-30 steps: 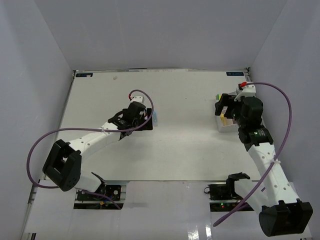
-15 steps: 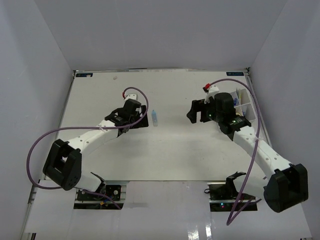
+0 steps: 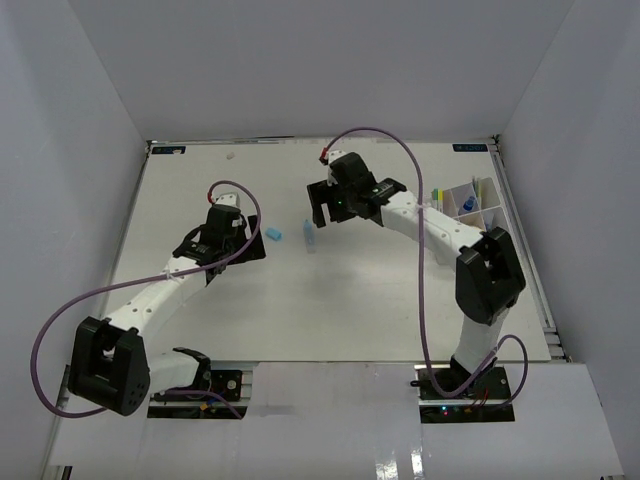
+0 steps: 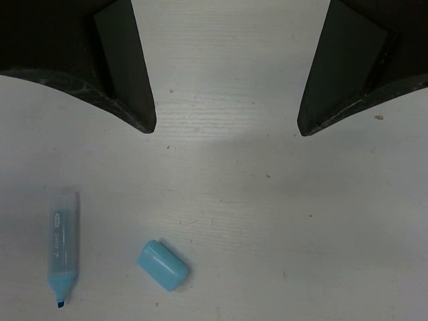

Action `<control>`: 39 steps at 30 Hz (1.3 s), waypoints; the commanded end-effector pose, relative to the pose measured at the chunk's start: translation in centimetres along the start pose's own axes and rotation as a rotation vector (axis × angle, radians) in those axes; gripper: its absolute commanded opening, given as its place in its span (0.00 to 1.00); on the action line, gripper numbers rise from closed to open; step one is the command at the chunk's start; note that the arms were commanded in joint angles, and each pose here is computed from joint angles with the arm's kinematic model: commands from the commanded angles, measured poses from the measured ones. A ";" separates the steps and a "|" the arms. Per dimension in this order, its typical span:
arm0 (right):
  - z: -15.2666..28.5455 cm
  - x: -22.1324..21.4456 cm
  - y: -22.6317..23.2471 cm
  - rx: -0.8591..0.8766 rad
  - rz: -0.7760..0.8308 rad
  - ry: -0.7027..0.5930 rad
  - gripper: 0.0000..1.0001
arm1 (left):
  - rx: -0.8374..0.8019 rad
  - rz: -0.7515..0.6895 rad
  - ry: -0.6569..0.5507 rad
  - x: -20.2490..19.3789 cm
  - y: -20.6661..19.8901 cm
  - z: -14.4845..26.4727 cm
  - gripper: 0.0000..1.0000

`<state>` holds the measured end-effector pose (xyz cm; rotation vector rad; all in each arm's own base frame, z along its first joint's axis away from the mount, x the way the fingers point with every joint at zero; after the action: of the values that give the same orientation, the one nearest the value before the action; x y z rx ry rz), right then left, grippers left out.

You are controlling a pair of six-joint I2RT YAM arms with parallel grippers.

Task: Sort the stationery into containers
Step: Pick up the pen from the center of the board.

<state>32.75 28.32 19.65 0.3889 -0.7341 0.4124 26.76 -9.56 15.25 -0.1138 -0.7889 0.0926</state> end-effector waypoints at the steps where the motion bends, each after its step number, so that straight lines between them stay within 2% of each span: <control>1: -1.8 0.7 1.2 -0.073 0.014 0.056 0.87 | -0.029 -0.015 -0.024 0.3 0.2 0.8 0.98; 5: -4.7 0.8 2.4 -0.102 0.035 0.103 0.86 | -0.035 0.004 -0.035 0.5 0.4 1.1 0.98; 6: -6.1 -0.2 2.4 -0.115 0.042 0.150 0.86 | -0.038 0.006 -0.041 0.6 0.4 1.3 0.98; 8: -6.9 0.5 3.0 -0.121 0.046 0.141 0.85 | -0.041 0.011 -0.051 0.8 0.4 1.4 0.98; 15: -10.8 -1.0 3.3 -0.163 0.057 0.185 0.75 | -0.056 0.014 -0.062 0.9 0.3 1.8 0.98; 20: -12.7 -2.0 2.8 -0.194 0.063 0.203 0.71 | -0.069 0.014 -0.054 0.8 0.2 1.7 0.98; 34: -14.8 -3.7 2.2 -0.220 0.050 0.172 0.61 | -0.077 0.015 -0.044 0.6 0.1 1.6 0.98; 39: -15.2 -4.3 1.9 -0.226 0.045 0.177 0.53 | -0.080 0.014 -0.038 0.5 0.0 1.5 0.98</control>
<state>37.40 36.20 7.77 0.1383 -0.6035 0.4134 26.10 -9.36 16.30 -0.1759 -0.8126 0.0779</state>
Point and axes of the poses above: each gripper's point midway between its finger pads, its own z axis back along the fingers, its own y axis along the line the jaws close on, x = y × z, the point moved 6 cm from there along z, back along the fingers, and after that the axes turned 2 degrees about -z, right-handed, at the moved point
